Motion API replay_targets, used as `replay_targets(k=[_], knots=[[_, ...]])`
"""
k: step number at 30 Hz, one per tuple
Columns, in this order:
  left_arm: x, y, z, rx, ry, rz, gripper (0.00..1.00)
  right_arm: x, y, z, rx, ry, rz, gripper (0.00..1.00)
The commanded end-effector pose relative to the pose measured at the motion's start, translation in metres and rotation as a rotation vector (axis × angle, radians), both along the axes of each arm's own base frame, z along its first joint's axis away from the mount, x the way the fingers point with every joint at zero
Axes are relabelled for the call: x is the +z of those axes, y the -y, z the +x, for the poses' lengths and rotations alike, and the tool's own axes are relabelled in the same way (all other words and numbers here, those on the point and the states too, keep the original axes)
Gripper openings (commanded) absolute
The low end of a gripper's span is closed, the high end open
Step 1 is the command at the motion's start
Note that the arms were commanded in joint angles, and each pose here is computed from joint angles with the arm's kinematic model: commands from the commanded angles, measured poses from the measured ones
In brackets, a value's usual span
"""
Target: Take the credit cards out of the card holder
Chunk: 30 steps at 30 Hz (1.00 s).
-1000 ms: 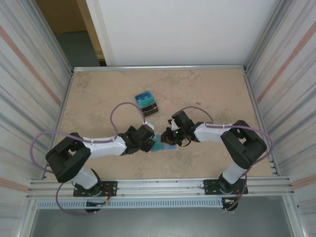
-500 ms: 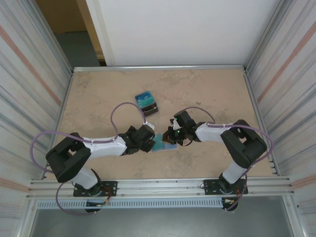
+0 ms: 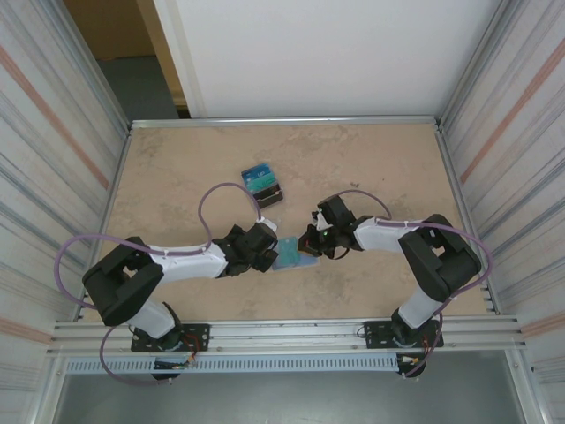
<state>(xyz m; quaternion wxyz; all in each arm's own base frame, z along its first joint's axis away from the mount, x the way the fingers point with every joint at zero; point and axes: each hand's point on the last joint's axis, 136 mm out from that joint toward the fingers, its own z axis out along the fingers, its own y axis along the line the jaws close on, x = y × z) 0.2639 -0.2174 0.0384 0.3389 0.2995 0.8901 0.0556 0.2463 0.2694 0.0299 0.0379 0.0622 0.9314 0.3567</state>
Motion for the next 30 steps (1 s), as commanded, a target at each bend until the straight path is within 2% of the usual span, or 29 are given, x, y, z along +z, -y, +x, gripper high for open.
replay_targets(k=[1,11,18,25,30], knots=[[-0.001,-0.004,-0.001,-0.005,-0.001,0.057,0.99,-0.001,0.012,-0.002,0.003,0.006,-0.04,0.0],[0.006,-0.001,0.003,-0.015,0.019,0.058,0.99,-0.001,0.022,0.0,0.015,0.007,-0.086,0.0],[0.029,0.009,0.01,-0.033,0.065,0.015,0.99,0.0,0.027,0.0,0.014,0.013,-0.114,0.0],[0.046,0.027,0.018,-0.076,0.092,-0.032,0.99,0.004,0.026,0.002,0.008,0.022,-0.102,0.0],[0.043,0.044,0.022,-0.121,0.095,-0.037,0.99,0.004,0.027,0.002,0.003,0.023,-0.101,0.0]])
